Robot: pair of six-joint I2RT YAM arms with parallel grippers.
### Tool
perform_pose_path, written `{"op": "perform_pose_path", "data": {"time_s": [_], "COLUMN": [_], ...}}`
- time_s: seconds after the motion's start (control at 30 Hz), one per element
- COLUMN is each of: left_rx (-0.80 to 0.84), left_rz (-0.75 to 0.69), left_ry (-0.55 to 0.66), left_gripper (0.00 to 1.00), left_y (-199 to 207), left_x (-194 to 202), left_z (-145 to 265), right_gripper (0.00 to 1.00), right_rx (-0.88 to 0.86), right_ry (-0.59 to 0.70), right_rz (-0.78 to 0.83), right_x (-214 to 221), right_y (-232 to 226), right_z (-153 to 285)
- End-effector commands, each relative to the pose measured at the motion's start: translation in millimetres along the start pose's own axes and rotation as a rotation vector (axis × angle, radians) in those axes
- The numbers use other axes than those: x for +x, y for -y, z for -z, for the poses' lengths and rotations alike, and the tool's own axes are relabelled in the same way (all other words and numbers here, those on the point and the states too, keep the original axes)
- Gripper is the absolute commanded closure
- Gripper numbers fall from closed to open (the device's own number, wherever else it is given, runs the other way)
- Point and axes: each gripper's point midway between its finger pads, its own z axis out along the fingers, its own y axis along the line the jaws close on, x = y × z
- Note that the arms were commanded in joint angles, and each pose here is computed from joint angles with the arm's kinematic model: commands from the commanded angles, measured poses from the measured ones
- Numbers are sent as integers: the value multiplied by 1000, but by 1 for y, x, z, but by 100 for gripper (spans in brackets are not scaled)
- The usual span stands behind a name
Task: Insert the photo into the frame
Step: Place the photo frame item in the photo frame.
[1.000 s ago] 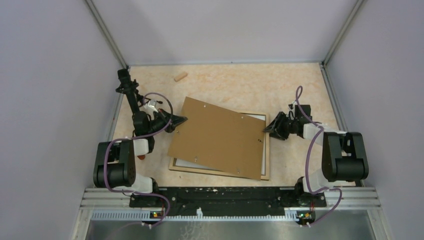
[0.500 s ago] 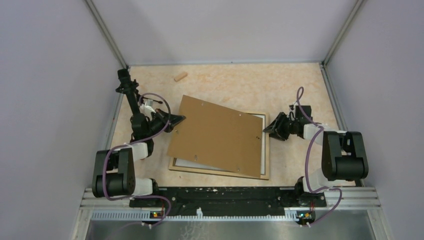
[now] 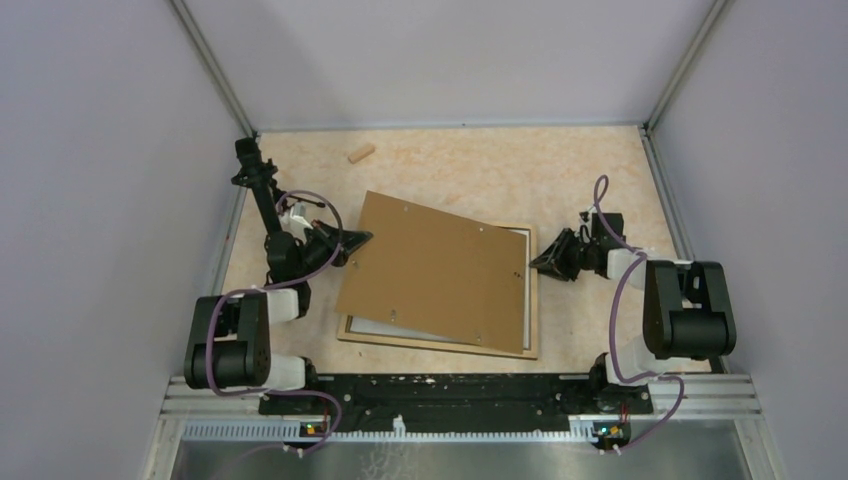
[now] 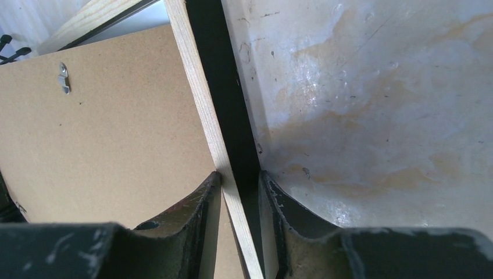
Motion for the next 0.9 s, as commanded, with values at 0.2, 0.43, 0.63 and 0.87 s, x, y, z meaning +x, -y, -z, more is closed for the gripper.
{"op": "perform_pose_path", "data": {"time_s": [0.2,0.43,0.63,0.87], "left_rx": [105,129,135,82], "left_rz": [-107,-109,-96,-71], "left_ry": [100,135,65,45], "left_gripper": [100,100,100,100], "left_y": [27,36,35,18], "left_x": [-17,-24,1,12], "left_z": [-4,-5,-15,-13], "right_gripper": [78,80,80,81], "right_rx": [3,-5,-11,-13], "right_ry": [-8,-11,-12,-19], "right_rz": [8,7,7,8], "right_x": [4,3,3,5], "right_y": [6,4,3,4], "right_z": [-4,-4,-4,-5]}}
